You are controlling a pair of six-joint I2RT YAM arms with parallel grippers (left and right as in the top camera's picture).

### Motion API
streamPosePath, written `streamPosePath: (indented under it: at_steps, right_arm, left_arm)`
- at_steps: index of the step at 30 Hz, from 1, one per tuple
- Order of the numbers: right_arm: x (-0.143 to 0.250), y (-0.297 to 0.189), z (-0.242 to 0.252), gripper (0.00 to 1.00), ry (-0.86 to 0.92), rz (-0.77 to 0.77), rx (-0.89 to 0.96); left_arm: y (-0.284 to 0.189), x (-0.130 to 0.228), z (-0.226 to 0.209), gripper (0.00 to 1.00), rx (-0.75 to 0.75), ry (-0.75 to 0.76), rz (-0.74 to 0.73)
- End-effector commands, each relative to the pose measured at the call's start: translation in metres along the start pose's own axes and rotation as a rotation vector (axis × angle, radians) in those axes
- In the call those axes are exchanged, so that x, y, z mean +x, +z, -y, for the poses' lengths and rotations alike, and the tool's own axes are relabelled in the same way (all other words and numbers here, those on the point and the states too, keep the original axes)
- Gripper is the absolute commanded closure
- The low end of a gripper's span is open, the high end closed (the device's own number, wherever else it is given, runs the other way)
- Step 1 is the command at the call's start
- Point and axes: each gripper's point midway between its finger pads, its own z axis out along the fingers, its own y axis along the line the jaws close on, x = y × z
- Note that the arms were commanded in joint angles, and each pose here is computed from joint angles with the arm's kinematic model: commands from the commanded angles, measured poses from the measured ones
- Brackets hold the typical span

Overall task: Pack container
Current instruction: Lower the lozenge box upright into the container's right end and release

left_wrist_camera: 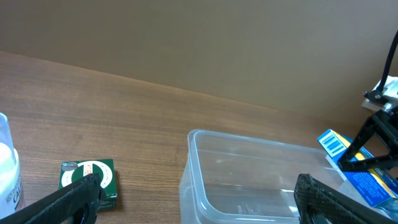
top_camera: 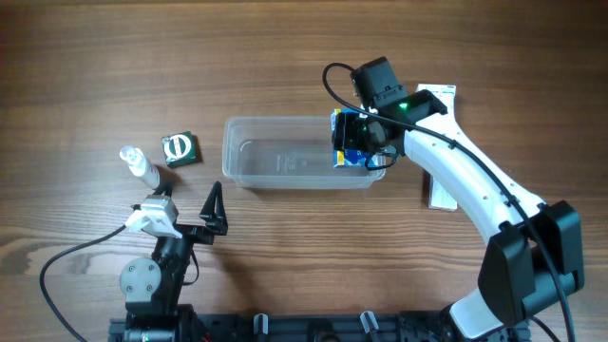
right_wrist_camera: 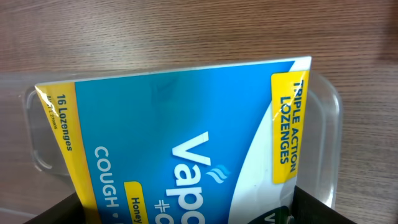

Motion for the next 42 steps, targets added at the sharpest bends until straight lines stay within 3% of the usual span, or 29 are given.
streamPosePath:
  at_steps: [1,13,28,35,37,39,42]
  right_arm:
    - [-0.002,0.0,-0.008,0.27,-0.02,-0.001,-0.027]
    - [-0.002,0.0,-0.007,0.15,-0.02,-0.002,-0.026]
    - [-0.008,-0.007,-0.011,0.17,-0.023,0.02,-0.039]
    - [-0.026,-0.043,-0.019,0.16,-0.039,0.114,-0.061]
    - [-0.037,-0.071,-0.013,0.12,-0.054,0.184,-0.032]
    - [-0.046,-0.092,-0.01,0.0,-0.113,0.242,-0.019]
    - [-0.056,-0.121,-0.012,0.0,-0.258,0.334,-0.02]
  left_arm:
    - [0.0,0.002,0.001,0.0,0.002,0.016,-0.002]
    - [0.0,0.002,0.0,0.0,0.002,0.016,-0.003]
    - [0.0,0.002,0.001,0.0,0.002,0.016,-0.002]
    - [0.0,0.002,0.001,0.0,0.003,0.016,-0.002]
    - [0.0,0.002,0.001,0.0,0.002,0.016,-0.002]
    - [0.0,0.002,0.001,0.0,0.003,0.016,-0.002]
    - [0.0,0.002,0.001,0.0,0.002,0.016,-0.002]
